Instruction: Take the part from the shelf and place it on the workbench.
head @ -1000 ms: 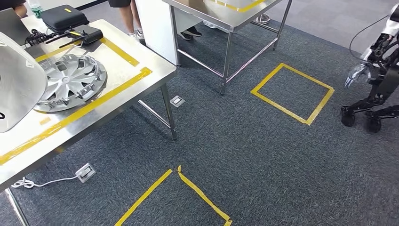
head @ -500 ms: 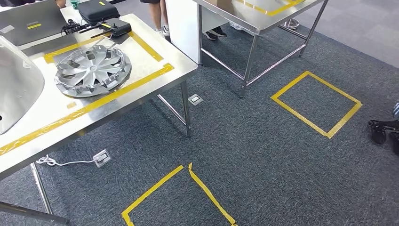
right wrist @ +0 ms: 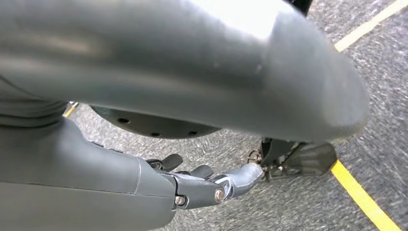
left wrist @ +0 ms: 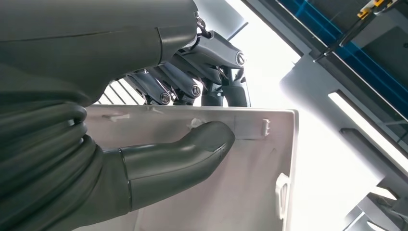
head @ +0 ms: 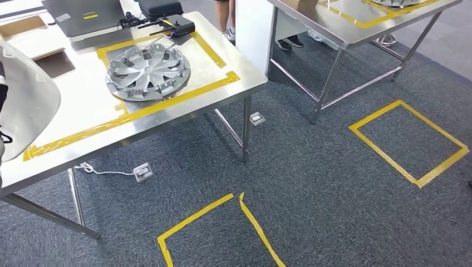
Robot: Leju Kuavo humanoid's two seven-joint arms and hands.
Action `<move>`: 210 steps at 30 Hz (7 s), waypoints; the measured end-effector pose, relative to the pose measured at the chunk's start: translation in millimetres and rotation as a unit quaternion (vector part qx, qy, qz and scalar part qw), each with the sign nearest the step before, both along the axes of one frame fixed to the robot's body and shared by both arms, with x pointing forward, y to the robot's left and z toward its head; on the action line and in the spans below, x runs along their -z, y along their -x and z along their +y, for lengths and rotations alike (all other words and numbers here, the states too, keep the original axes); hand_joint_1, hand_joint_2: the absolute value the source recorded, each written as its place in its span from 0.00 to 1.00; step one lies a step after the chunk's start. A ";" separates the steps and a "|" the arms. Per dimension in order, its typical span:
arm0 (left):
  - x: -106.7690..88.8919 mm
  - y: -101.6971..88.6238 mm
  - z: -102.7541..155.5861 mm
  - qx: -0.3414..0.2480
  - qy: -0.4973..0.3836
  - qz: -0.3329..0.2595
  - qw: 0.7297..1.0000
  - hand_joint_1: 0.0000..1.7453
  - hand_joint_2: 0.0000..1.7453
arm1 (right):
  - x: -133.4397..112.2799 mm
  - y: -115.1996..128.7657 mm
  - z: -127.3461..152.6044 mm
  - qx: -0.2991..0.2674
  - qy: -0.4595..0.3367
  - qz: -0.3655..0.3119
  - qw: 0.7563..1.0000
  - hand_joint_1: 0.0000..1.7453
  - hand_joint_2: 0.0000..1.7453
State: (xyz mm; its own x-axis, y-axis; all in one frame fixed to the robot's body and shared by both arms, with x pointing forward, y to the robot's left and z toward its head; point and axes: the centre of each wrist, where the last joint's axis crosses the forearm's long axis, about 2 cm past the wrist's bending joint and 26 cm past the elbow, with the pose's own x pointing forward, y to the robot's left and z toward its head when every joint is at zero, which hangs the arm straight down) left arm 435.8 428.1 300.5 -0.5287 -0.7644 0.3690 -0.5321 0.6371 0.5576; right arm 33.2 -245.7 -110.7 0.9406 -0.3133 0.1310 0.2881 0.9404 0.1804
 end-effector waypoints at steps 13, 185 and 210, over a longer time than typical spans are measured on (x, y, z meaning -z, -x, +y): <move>-3.1 -3.4 -3.0 -0.003 -0.009 -0.002 1.000 1.00 1.00 | -0.2 -0.5 1.5 0.002 -0.002 0.000 1.000 0.00 0.00; 7.3 -6.2 -7.9 -0.018 0.021 0.011 1.000 1.00 1.00 | -0.2 0.6 2.6 0.020 0.001 0.003 1.000 0.00 0.00; 12.6 -12.3 -3.0 -0.028 0.036 0.034 0.998 1.00 1.00 | 0.1 1.6 -0.1 0.020 -0.001 0.001 1.000 0.00 0.00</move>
